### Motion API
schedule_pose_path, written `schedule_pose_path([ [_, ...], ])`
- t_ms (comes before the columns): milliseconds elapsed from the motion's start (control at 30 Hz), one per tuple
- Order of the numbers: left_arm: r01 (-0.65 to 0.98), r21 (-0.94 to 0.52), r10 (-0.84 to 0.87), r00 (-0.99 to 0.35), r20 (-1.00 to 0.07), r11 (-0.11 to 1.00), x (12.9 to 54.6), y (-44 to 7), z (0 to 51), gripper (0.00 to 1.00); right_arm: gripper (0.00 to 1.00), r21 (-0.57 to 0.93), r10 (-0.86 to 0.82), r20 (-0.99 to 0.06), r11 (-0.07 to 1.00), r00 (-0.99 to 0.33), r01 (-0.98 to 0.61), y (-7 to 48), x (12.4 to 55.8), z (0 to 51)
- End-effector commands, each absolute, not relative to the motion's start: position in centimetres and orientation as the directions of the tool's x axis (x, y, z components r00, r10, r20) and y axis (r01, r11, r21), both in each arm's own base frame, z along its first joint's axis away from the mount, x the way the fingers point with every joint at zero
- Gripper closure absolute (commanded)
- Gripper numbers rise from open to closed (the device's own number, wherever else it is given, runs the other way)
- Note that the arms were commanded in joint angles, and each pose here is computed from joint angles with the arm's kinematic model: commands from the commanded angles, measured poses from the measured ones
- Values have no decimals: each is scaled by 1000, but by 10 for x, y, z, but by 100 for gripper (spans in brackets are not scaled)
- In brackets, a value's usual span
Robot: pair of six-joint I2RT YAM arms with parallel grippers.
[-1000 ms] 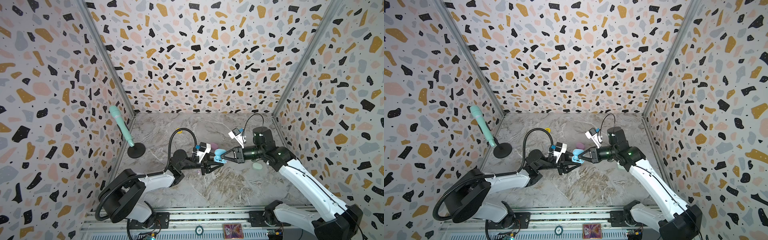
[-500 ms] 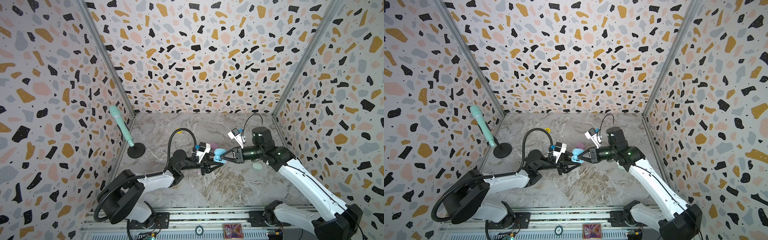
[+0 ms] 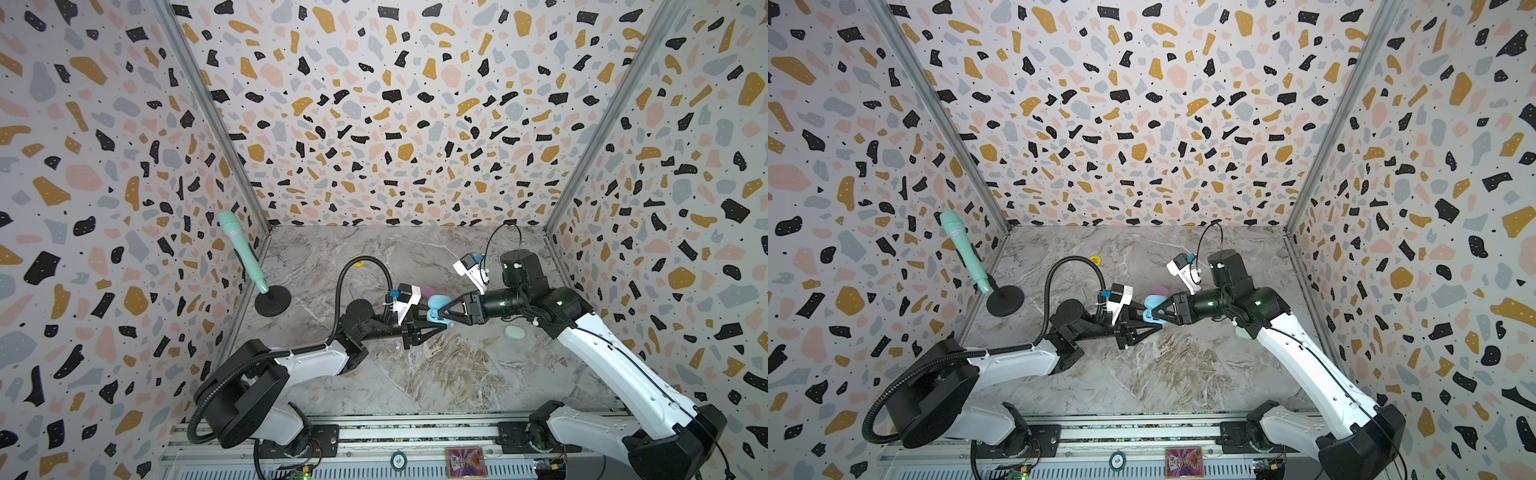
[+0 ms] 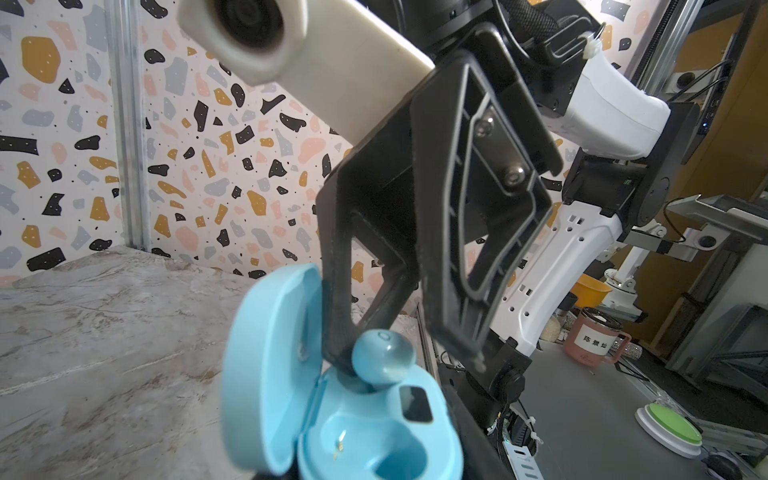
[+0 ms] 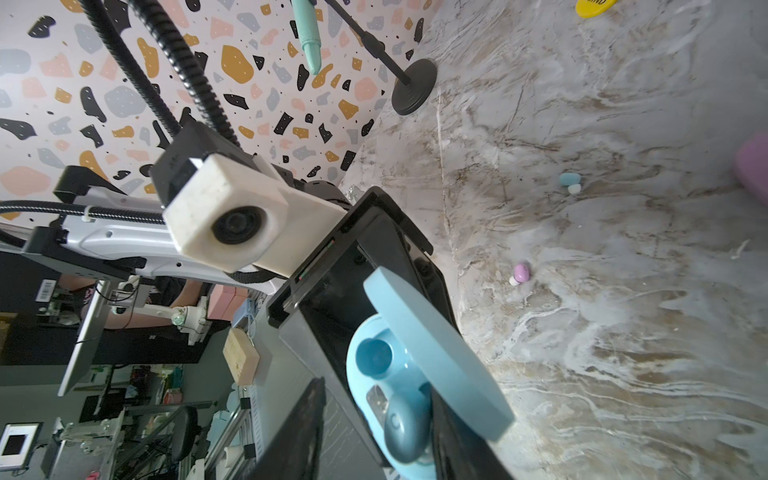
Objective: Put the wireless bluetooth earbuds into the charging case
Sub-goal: 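Press the light-blue earbud into the case slot with the right gripper, then open the right gripper and move it toward the other earbud on the table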
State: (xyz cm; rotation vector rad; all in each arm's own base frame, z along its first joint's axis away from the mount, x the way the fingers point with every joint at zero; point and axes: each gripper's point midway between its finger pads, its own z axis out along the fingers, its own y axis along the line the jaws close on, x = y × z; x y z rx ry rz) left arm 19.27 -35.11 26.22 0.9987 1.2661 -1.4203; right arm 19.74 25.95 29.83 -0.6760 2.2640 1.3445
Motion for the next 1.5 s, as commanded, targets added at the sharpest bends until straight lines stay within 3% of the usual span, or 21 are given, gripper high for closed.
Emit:
schedule_pose_path([
  [0,992,-98,-184,-112,-976,-84,171,-349,285,87,51,623,-182,-610,492,-771,-609,251,209,301],
  [633,984,-172,-194,-161,-968,45,204,-332,260,88,32,618,-202,-636,444,-745,-648,253,177,321],
  [1000,958,-159,-203,-111,-973,239,245,-294,264,88,27,627,-261,-573,470,-777,-621,268,149,246],
  [1467,858,-173,-215,-75,-974,484,275,-232,268,89,26,448,-277,-493,732,-825,-514,284,226,143],
])
